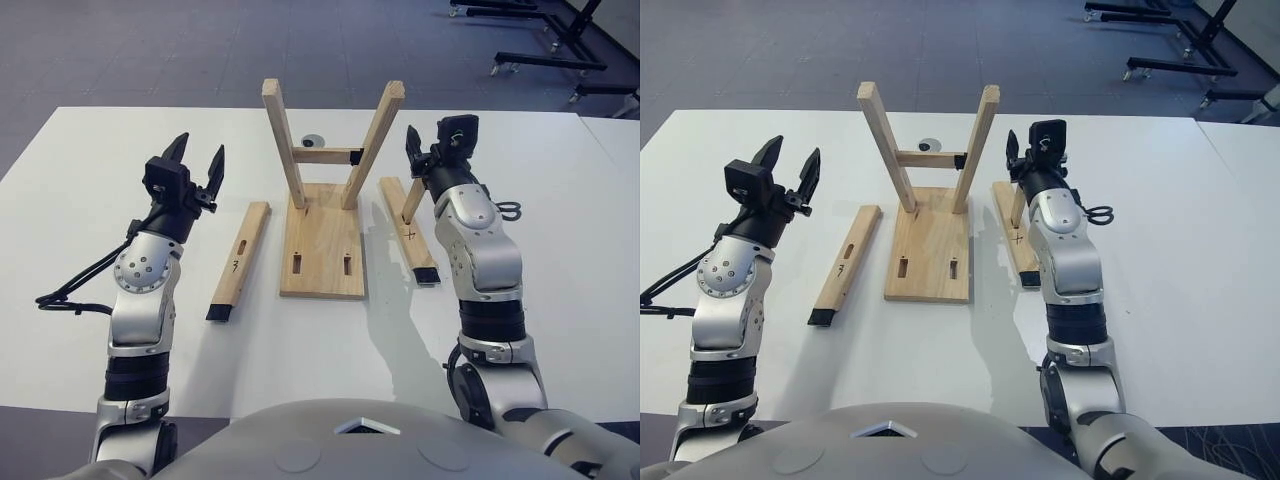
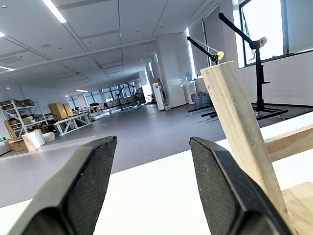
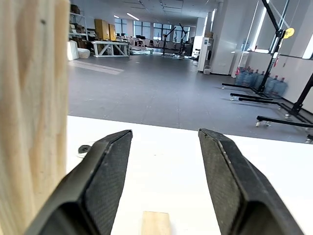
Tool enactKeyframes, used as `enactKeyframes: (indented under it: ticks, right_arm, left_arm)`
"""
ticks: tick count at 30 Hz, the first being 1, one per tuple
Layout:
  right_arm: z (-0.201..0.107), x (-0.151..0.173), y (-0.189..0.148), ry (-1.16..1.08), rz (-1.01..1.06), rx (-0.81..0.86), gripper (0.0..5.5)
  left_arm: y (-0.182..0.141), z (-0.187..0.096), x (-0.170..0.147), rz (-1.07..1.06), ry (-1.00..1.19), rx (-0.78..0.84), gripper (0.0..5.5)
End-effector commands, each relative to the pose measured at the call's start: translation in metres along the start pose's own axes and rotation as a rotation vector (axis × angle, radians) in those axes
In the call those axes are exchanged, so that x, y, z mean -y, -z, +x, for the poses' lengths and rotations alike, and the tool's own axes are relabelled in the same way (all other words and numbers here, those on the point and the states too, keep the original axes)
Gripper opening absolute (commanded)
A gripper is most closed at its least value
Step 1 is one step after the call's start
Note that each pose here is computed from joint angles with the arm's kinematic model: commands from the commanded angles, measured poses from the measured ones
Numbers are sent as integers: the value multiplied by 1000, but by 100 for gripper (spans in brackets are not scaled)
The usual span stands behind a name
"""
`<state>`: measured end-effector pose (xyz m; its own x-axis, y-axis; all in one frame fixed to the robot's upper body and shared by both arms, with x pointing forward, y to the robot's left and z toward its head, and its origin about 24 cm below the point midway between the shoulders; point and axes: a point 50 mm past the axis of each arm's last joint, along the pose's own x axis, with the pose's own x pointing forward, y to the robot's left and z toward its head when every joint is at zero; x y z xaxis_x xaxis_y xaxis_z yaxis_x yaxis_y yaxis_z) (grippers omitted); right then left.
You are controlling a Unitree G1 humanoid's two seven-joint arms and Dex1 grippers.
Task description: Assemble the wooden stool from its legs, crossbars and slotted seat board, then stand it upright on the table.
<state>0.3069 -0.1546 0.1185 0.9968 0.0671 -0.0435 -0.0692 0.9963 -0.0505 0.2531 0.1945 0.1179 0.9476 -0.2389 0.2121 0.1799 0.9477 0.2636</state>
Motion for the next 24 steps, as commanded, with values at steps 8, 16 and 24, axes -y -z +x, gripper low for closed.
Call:
enactKeyframes:
  ticks: [8, 16, 24]
  right_arm:
    - [-7, 8, -20, -9, 189, 78, 249]
    - [-18, 32, -47, 8, 259, 261, 249]
    - [-82, 80, 39, 248, 196, 21, 249]
  left_arm:
    - [6, -1, -3, 8, -2, -11, 272]
    - [6, -1, -1, 8, 1, -7, 272]
    - [5, -2, 1, 13, 23, -8, 272]
